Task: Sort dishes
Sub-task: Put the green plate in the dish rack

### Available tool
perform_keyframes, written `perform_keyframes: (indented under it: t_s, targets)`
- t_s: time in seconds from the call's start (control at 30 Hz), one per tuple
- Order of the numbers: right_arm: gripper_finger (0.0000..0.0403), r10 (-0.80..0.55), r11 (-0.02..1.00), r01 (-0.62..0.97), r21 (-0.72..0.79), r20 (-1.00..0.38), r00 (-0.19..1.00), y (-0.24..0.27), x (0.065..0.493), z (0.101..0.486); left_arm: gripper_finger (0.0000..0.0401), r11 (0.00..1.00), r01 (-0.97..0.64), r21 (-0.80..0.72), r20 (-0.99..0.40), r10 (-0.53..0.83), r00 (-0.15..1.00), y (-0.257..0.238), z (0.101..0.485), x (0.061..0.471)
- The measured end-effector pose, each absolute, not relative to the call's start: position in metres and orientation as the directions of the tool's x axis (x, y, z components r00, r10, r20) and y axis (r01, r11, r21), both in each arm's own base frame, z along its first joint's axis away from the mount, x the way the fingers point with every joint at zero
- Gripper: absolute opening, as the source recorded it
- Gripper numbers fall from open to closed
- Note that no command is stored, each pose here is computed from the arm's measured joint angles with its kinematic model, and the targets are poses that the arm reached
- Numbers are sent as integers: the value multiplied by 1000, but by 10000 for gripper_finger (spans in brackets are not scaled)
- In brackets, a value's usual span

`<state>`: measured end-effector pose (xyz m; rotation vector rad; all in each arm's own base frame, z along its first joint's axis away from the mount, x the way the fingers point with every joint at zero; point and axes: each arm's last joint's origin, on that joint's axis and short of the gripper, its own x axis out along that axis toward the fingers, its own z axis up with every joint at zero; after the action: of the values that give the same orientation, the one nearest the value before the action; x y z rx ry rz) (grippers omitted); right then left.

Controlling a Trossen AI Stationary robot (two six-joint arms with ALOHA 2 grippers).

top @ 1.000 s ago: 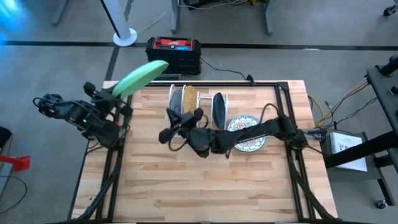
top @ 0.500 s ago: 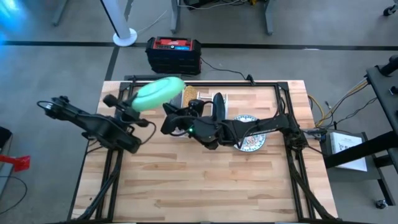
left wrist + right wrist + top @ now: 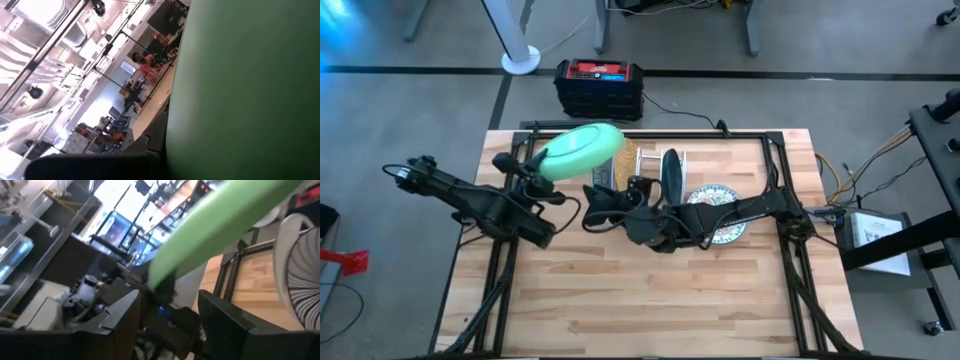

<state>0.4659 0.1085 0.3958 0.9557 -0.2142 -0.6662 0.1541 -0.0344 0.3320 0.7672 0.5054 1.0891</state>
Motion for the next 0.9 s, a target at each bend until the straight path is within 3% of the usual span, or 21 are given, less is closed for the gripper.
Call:
perform_keyframes:
  t_s: [0.17,0.63,0.9]
  targets:
    - [195,-688,365,454,813,-94,720,109,463,397,39,261,-611,747,1,919,394,-34,341,153]
    - [195,-709,315,426,848,-88,700,72,472,398,39,251,-588,769,1,919,394,-40,331,167]
    - [195,-716,341,467,816,-96,691,49,476,398,39,258,-607,752,3,919,394,-41,330,170]
